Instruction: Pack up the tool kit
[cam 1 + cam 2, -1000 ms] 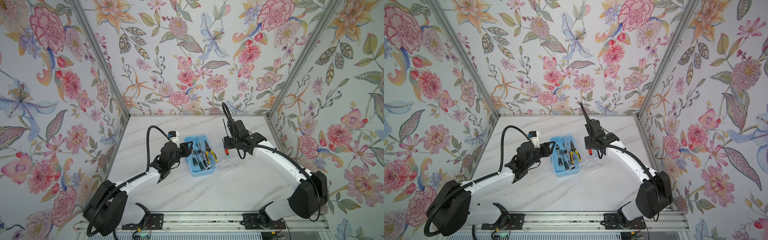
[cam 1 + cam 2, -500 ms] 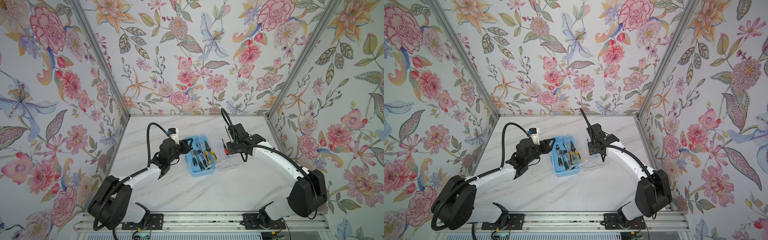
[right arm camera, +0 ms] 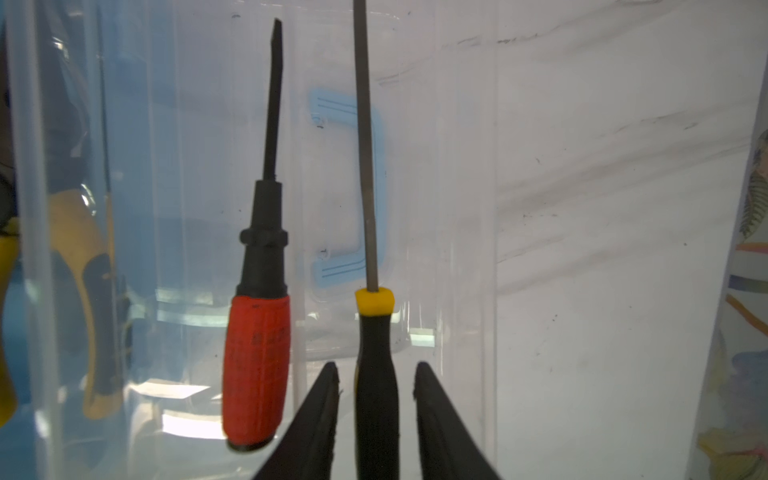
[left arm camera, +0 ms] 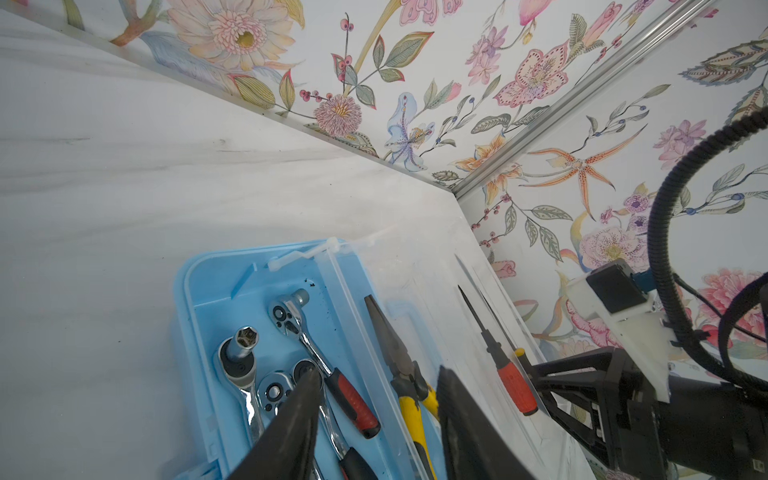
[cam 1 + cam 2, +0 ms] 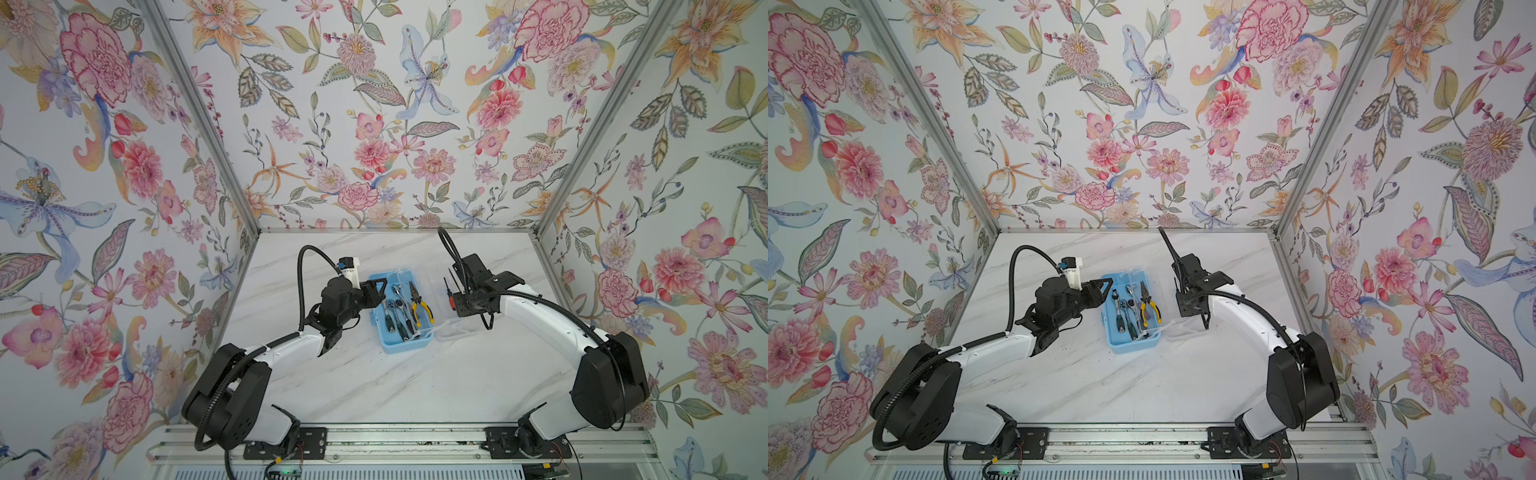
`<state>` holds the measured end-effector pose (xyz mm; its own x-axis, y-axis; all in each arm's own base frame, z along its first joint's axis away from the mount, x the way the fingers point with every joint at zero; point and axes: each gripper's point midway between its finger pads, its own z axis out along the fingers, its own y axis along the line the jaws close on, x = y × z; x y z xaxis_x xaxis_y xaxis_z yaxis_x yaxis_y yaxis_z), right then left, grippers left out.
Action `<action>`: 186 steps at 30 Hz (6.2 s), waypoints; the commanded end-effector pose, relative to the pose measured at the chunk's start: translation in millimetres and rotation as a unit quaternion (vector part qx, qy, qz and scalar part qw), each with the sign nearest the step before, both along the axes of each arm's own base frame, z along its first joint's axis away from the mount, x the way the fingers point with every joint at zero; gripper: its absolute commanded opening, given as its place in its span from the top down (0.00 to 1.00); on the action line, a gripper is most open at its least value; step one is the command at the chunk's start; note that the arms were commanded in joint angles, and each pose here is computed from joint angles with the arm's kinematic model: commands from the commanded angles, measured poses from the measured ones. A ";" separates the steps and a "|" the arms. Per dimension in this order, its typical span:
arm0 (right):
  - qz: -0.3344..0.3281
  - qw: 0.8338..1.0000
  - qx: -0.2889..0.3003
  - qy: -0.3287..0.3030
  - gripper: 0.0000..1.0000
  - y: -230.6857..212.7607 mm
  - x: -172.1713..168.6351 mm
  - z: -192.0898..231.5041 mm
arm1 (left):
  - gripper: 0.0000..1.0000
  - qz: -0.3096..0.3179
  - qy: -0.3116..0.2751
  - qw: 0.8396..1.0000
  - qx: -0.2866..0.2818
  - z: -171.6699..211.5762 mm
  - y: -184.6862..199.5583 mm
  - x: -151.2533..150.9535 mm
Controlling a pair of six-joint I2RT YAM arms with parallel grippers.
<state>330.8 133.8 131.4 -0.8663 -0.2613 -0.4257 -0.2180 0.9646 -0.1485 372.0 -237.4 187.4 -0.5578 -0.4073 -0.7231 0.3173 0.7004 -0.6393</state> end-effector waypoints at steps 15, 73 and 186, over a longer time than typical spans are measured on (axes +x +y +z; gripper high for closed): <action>-0.122 0.972 0.134 -0.148 0.39 -53.9 -19.5 80.8 | 0.54 0.041 0.086 0.980 0.172 -69.5 38.2 41.5; -0.176 0.942 0.252 -0.130 1.00 -44.3 7.0 -25.1 | 0.75 0.014 0.099 0.981 0.169 -102.3 16.1 79.5; 0.221 0.928 0.189 -0.233 0.62 265.0 -73.3 98.8 | 0.85 0.043 0.077 0.992 0.088 -79.5 6.0 64.5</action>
